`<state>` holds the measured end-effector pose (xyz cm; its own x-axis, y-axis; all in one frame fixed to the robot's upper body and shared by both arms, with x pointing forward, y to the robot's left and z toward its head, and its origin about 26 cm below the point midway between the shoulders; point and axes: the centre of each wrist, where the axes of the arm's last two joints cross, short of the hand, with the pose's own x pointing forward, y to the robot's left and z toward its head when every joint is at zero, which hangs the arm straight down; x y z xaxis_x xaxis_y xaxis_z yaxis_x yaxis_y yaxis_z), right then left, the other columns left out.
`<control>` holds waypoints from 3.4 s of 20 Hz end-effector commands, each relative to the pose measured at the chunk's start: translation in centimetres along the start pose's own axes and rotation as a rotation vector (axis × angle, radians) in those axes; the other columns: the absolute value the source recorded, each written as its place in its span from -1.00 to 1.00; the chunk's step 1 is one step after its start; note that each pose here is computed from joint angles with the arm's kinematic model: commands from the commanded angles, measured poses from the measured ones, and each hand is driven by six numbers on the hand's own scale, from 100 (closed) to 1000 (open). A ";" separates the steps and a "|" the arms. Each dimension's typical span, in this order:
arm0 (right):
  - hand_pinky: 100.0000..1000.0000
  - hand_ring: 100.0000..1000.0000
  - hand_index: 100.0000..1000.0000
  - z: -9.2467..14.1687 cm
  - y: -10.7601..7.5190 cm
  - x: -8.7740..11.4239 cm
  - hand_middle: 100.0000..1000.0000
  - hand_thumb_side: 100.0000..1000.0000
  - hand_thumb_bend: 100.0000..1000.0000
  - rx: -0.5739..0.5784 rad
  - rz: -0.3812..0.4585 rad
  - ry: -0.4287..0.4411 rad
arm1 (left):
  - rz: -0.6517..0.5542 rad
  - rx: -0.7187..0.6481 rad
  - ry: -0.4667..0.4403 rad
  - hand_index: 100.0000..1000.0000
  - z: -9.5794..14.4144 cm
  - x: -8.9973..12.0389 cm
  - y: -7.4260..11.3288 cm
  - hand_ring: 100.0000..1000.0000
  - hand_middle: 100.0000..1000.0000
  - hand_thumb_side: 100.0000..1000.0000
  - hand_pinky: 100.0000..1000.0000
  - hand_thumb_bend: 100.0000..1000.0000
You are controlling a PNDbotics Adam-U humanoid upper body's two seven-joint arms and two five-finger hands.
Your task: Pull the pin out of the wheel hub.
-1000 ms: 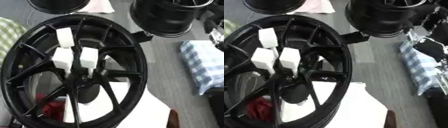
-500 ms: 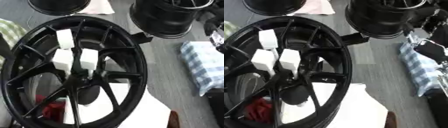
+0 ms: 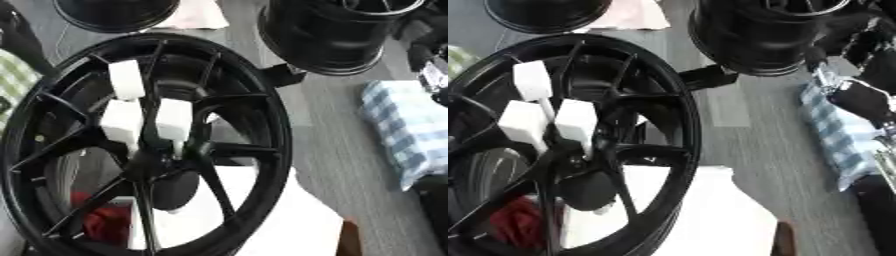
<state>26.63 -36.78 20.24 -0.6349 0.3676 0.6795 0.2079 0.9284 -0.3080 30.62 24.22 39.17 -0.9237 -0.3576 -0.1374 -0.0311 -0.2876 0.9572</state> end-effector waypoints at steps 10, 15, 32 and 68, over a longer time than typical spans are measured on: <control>0.16 0.19 0.29 -1.2 -0.2 1.2 -0.05 -0.83 -0.46 0.024 -0.008 -0.049 | 0.140 0.043 0.115 0.75 -1.6 -3.1 0.0 0.50 0.34 0.40 0.88 -1.00; 0.16 0.19 0.29 -1.4 0.0 1.2 -0.05 -0.83 -0.46 0.028 -0.019 -0.053 | 0.158 0.069 0.192 0.74 -3.0 -3.2 0.2 0.55 0.34 0.16 0.94 -0.68; 0.15 0.18 0.28 -1.5 0.4 1.2 -0.06 -0.82 -0.50 0.035 -0.051 -0.045 | 0.133 -0.029 0.351 0.87 -4.8 -3.6 -0.4 0.78 0.47 -0.13 1.00 -0.35; 0.15 0.17 0.28 -1.4 0.7 1.1 -0.06 -0.80 -0.54 0.026 -0.073 -0.034 | 0.165 -0.148 0.448 0.75 -5.4 -6.8 -3.5 0.65 0.29 0.63 1.00 -0.10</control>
<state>27.35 -35.65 20.75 -0.6544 0.2891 0.6987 0.1404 0.9544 -0.2633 39.31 22.59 34.47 -0.6617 -0.7438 -0.0943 0.2041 -0.2997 0.9319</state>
